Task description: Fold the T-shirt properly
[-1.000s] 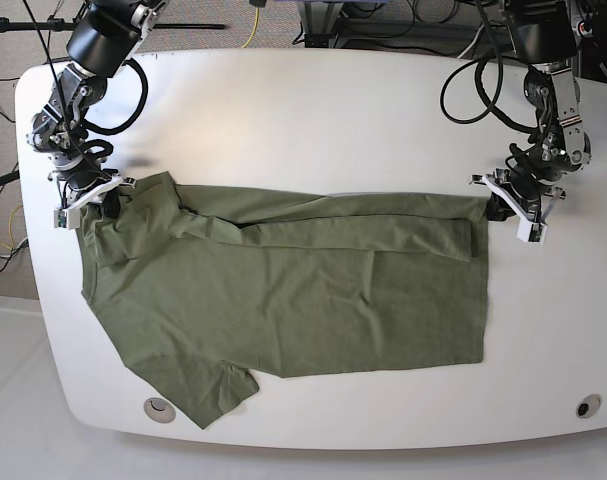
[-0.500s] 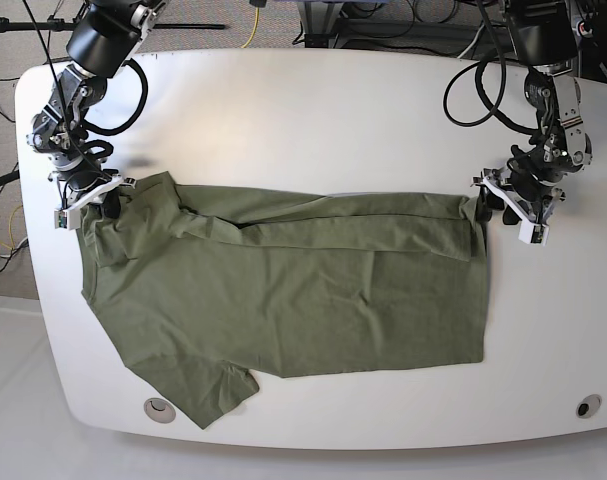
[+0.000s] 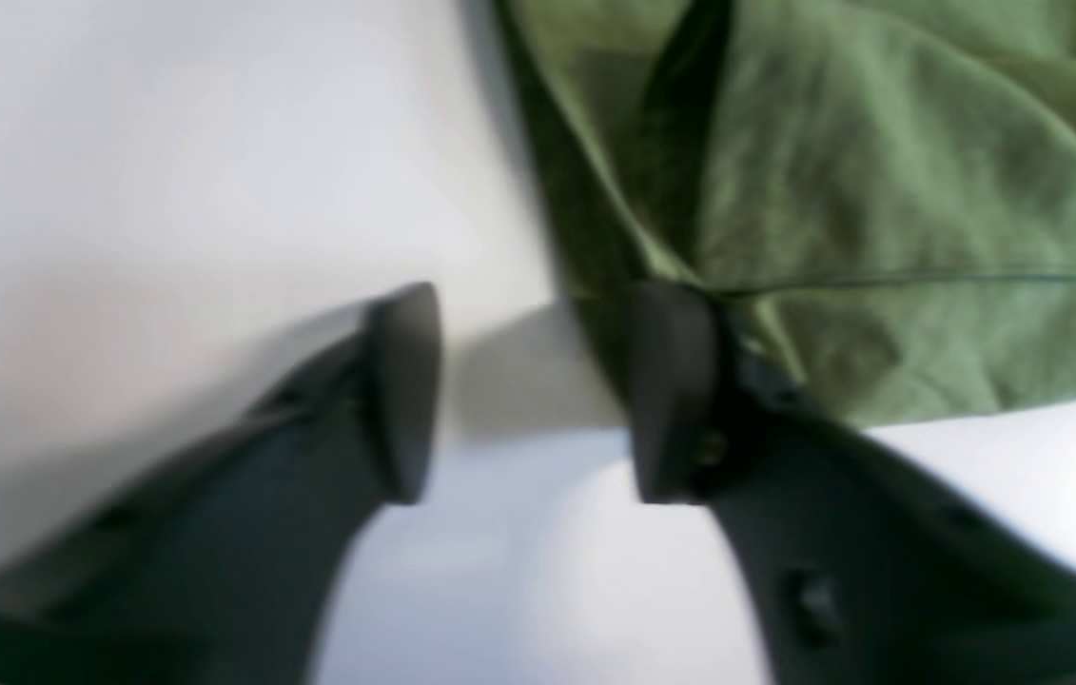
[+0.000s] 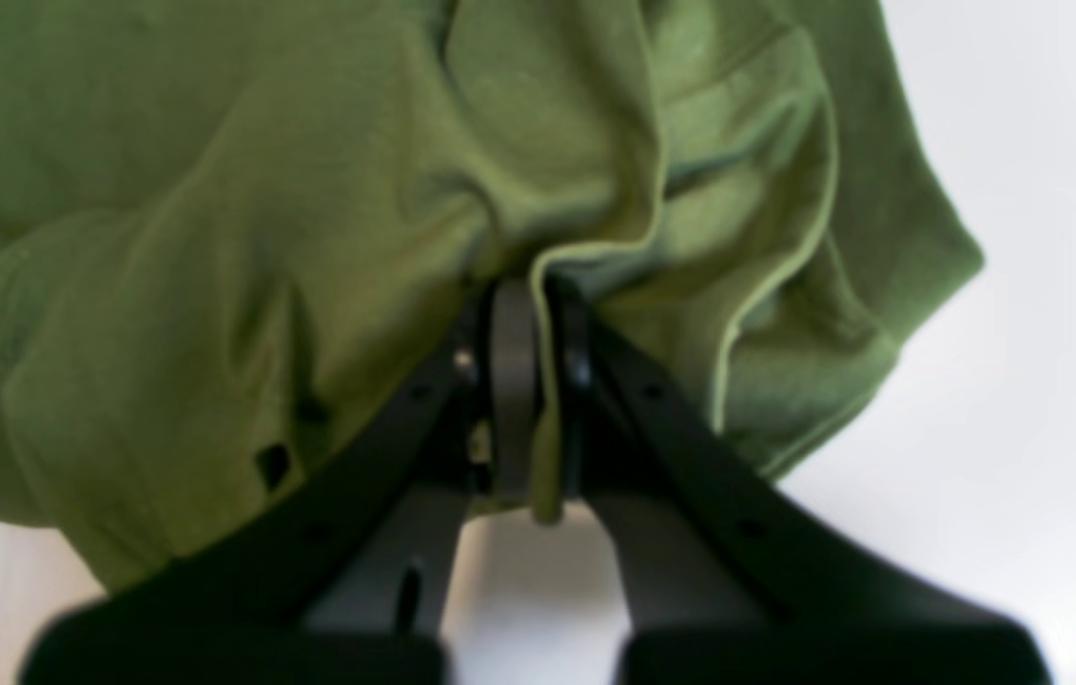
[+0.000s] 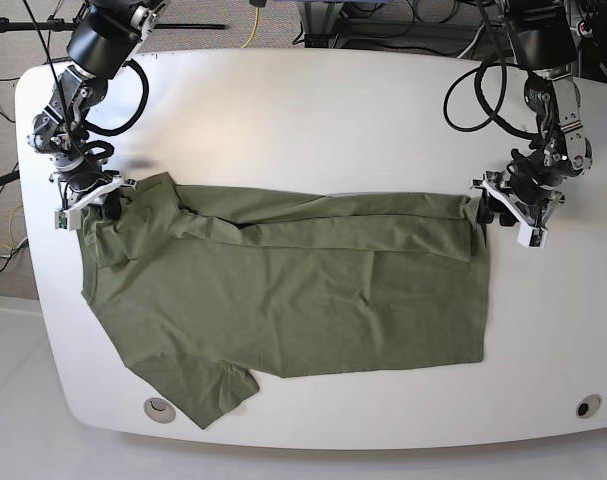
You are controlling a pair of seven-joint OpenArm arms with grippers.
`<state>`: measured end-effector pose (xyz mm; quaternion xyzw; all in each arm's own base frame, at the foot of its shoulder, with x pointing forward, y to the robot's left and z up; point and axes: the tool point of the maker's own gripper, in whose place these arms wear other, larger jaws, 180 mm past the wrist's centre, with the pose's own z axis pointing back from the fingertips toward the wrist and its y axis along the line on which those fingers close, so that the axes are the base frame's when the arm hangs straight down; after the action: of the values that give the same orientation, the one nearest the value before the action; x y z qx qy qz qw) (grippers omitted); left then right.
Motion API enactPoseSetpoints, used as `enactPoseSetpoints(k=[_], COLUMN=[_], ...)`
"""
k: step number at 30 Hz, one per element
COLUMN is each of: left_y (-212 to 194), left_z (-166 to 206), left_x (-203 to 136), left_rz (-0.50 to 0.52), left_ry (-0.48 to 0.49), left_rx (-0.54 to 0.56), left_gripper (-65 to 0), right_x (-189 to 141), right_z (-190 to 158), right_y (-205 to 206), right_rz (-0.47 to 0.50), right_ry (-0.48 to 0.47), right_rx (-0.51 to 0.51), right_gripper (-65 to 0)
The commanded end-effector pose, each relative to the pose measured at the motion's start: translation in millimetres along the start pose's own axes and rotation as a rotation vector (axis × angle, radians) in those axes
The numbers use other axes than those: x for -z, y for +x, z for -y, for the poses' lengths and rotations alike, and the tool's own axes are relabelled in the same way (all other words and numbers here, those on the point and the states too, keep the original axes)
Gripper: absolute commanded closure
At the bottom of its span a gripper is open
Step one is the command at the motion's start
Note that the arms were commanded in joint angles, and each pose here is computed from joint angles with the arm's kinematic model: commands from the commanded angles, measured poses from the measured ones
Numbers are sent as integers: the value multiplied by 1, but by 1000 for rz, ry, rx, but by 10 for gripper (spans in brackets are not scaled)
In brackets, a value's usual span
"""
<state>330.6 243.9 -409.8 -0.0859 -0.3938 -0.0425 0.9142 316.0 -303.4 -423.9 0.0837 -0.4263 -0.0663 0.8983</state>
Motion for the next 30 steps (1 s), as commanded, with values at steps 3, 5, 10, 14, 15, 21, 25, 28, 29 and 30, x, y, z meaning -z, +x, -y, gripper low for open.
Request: enactPoseSetpoints(k=[3, 5, 10, 14, 15, 21, 25, 28, 29, 30], left_y=[18, 18, 19, 25, 24, 16, 12, 9, 8, 8], left_z=[-4, -4, -1, 3, 4, 6, 6, 6, 6, 6], left_x=[2, 3, 6, -5, -7, -20, -22, -21, -20, -20], left_rz=[47, 46, 52, 74, 75, 75, 70, 62, 59, 59], left_ry=[31, 42, 42, 31, 29, 25, 27, 27, 26, 26], left_rx=[-4, -12, -15, 25, 31, 58, 57, 52, 51, 49], left_gripper=[-154, -160, -168, -170, -172, -189, -178, -175, -174, -172], right_x=[-3, -3, -4, -4, -5, -7, -5, -4, -4, -4], right_z=[6, 6, 6, 6, 6, 7, 6, 6, 6, 6], right_y=[9, 9, 9, 12, 12, 11, 11, 11, 11, 11], right_rz=[8, 8, 11, 25, 25, 24, 26, 27, 28, 28], right_ry=[-14, -13, -14, -14, -15, -20, -12, -11, -10, -10], right_rx=[-23, -22, -22, -24, -25, -29, -20, -18, -18, -17], right_gripper=[-4, -4, -2, -2, -1, 0, -3, -4, -4, -4])
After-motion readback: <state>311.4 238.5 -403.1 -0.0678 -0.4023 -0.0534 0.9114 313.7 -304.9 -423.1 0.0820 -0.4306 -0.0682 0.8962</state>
